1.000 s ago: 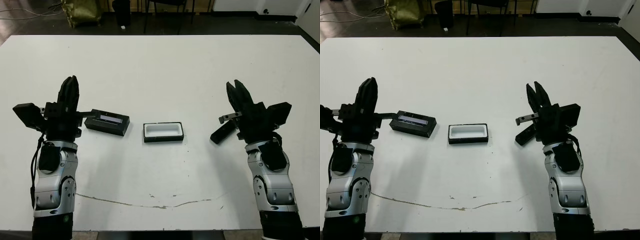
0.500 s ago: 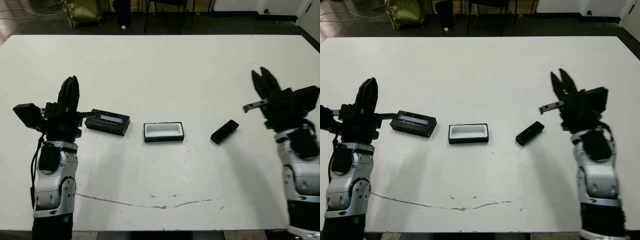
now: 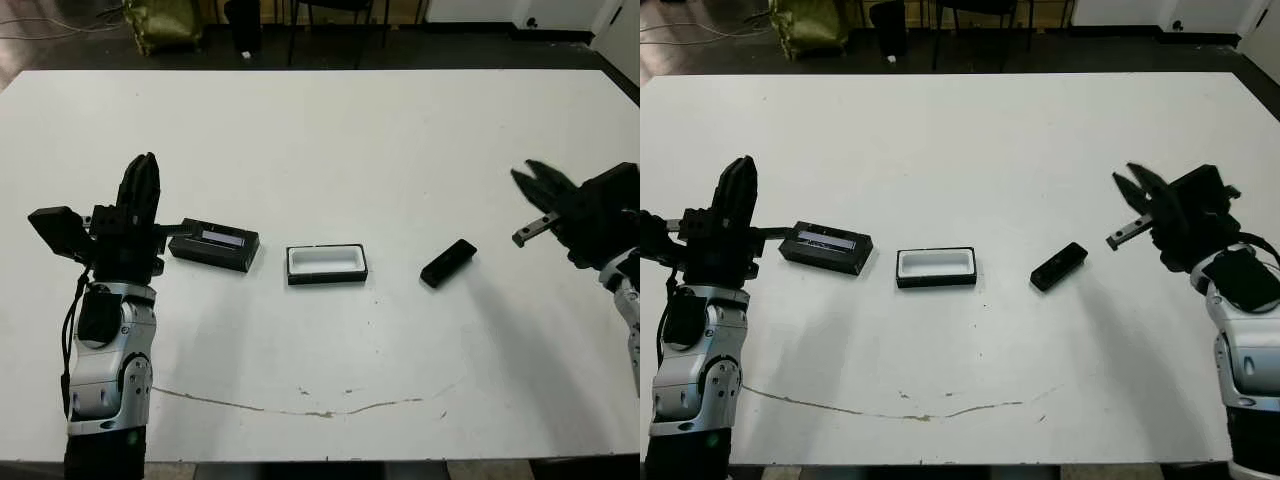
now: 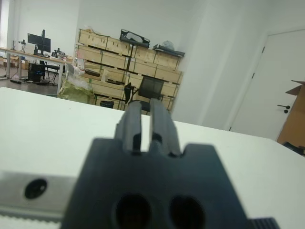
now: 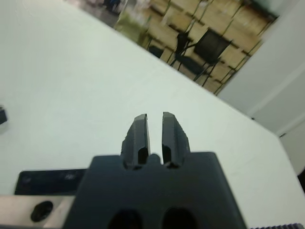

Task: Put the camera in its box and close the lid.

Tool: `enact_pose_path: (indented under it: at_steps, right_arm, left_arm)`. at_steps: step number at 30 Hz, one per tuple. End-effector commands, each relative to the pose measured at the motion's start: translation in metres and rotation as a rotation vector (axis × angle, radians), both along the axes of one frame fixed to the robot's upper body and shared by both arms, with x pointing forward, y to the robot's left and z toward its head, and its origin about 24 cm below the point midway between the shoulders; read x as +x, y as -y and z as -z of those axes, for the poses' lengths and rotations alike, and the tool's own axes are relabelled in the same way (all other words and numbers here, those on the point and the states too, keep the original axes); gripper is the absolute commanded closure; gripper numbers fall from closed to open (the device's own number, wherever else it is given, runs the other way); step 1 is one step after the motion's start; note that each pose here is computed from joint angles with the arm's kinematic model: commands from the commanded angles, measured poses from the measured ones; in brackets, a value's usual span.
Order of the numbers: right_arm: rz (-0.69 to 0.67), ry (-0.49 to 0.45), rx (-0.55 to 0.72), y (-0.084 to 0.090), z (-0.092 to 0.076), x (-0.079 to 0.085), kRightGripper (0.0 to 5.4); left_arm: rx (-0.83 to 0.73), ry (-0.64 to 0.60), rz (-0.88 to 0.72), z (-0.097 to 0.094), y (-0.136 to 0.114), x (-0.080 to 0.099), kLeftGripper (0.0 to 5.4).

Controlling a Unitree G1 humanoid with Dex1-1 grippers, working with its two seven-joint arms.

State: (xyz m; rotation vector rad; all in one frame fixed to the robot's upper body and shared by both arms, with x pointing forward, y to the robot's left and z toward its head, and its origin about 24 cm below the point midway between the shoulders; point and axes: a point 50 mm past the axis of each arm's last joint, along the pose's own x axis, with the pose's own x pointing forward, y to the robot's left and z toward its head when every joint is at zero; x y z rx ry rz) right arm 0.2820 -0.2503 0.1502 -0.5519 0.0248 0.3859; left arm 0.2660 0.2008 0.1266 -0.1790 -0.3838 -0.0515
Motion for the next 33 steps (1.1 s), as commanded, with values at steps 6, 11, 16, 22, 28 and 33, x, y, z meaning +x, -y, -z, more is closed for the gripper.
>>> enact_pose_path:
  at_steps: [6,11,16,22,28,33]
  right_arm:
    - [-0.143,-0.178,-0.154,0.015,-0.002,-0.008,5.4]
    - [-0.179,-0.269,-0.276,0.014,-0.007,-0.017,5.4]
    - [-0.179,-0.31,-0.33,0.011,-0.012,-0.021,5.4]
    - [-0.239,-0.364,-0.371,0.011,-0.012,-0.022,5.4]
    - [-0.265,-0.389,-0.381,0.008,-0.01,-0.02,5.4]
    - [-0.273,-0.411,-0.382,0.006,-0.008,-0.018,5.4]
  left_arm:
    - [0.018,-0.034,-0.003,0.004,-0.002,-0.001,5.39]
    - [0.008,-0.033,0.007,0.005,-0.003,-0.001,5.39]
    - [0.016,-0.035,0.007,0.005,-0.003,-0.001,5.39]
    - [0.027,-0.026,0.007,0.007,-0.004,-0.002,5.39]
    - [0.026,-0.023,0.013,0.008,-0.004,-0.002,5.39]
    - [0.024,-0.026,0.013,0.009,-0.004,-0.002,5.39]
